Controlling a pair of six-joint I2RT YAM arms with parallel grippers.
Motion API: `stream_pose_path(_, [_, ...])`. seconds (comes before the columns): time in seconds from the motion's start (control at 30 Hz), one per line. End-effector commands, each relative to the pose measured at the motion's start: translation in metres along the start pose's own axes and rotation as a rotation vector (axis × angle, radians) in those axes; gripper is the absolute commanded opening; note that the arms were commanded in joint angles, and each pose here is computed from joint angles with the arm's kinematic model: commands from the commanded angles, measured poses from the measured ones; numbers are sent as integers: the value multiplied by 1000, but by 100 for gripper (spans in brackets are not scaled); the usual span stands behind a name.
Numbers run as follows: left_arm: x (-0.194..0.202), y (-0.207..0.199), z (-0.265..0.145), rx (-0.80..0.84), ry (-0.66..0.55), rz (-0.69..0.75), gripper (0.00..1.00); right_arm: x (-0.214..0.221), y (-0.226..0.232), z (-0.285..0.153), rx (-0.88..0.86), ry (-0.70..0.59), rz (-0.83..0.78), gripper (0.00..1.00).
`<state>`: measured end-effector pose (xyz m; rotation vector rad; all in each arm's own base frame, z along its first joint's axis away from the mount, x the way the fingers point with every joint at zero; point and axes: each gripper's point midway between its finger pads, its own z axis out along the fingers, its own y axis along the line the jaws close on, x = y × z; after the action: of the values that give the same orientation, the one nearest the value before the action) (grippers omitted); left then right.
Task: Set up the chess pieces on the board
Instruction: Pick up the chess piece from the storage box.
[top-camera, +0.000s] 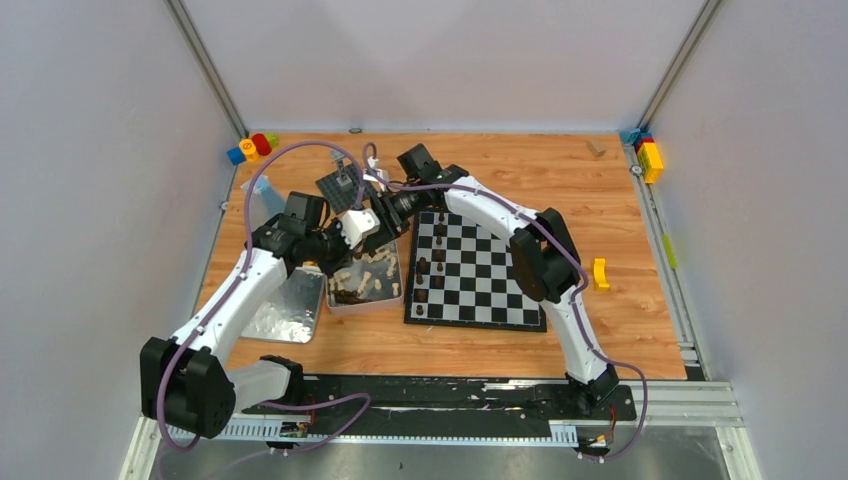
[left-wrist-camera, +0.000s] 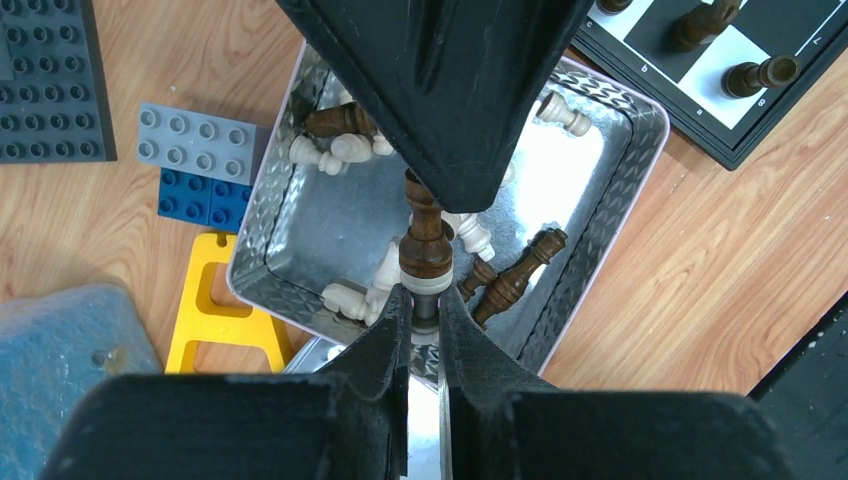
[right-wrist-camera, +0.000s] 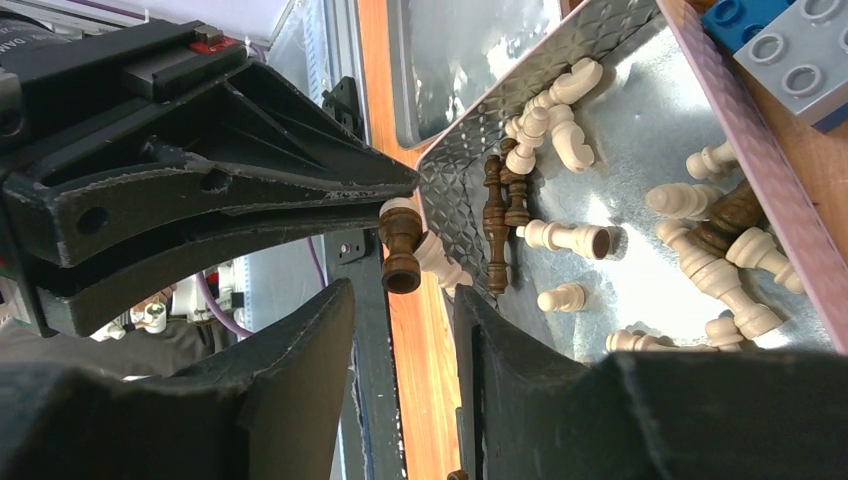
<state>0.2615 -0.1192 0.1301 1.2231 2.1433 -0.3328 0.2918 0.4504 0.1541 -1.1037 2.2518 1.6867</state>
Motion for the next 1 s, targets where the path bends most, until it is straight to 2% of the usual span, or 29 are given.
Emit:
stream_pose_path(0.0, [-6,-5,-6,11,-36,-9,0,-14,14,4,-46,-20,-56,41])
stream_pose_path(0.77, [-5,-6,-3,15,-37,-16,0,-6,18,20,-78,12,-49,36])
stream_pose_path(0.83, [-4,-6,-2,17,-36,-18,0,-6,19,20,-78,11,-51,32])
stream_pose_path(0.97, [-1,-6,0,15,-28,-17,0,-9,21,18,-80,6,-61,19])
